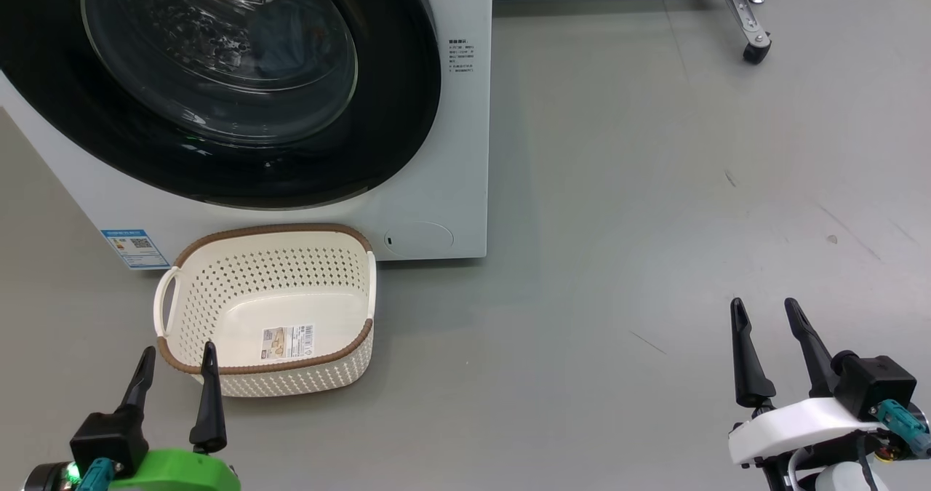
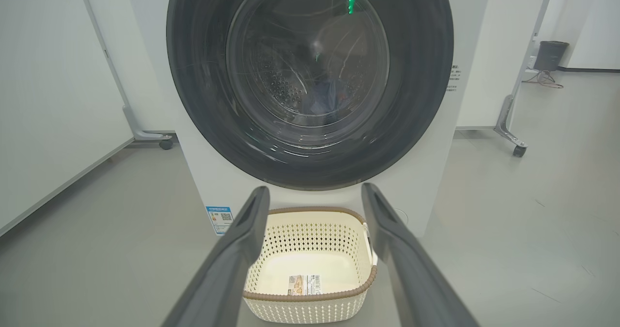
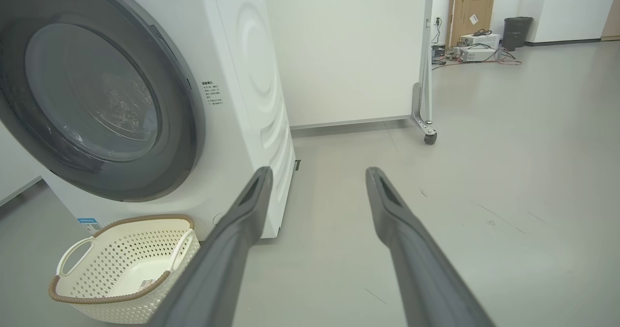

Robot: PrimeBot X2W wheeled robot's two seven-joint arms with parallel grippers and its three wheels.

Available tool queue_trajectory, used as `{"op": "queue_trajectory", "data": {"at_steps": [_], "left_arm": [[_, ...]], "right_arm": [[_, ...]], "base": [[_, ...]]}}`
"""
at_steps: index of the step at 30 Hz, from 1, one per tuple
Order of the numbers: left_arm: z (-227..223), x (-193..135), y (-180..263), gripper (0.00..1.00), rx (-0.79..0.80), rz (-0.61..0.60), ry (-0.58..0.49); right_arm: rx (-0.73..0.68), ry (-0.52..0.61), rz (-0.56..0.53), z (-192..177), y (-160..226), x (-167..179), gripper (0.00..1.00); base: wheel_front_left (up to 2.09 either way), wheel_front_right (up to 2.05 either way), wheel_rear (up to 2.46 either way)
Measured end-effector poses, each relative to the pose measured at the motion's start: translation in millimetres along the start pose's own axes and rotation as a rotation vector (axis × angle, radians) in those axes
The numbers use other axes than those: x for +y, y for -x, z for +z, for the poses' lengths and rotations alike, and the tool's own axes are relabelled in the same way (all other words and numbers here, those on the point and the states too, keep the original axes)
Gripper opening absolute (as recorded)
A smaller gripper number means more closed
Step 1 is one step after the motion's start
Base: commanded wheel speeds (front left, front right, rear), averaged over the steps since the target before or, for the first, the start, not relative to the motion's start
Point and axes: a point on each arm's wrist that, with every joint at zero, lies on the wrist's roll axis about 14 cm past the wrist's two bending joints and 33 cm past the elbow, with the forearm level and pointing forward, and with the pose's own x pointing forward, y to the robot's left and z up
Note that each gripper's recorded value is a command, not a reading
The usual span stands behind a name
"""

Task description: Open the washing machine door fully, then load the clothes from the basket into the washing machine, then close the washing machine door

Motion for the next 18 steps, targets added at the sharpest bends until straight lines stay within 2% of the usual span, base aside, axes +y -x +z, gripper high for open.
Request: {"op": "queue_trajectory", "data": {"at_steps": [12,13,18], "left_arm": [[0,1,2,1.0,0.0,0.005,-0.002],[0,1,2,0.0,0.001,0.005,-0.002],[-20,0,9,0.0,0.064,0.016,0.019]], "right_arm": [[0.006,0.013,0.013,-2,0,2,1.0],[0.006,0.013,0.014,-2,0,2,0.0],[0.074,-0.001,-0.002,-23,9,1,0.0]], "base": [[0.0,0.0,0.0],[0.0,0.0,0.0],[0.0,0.0,0.0]]}}
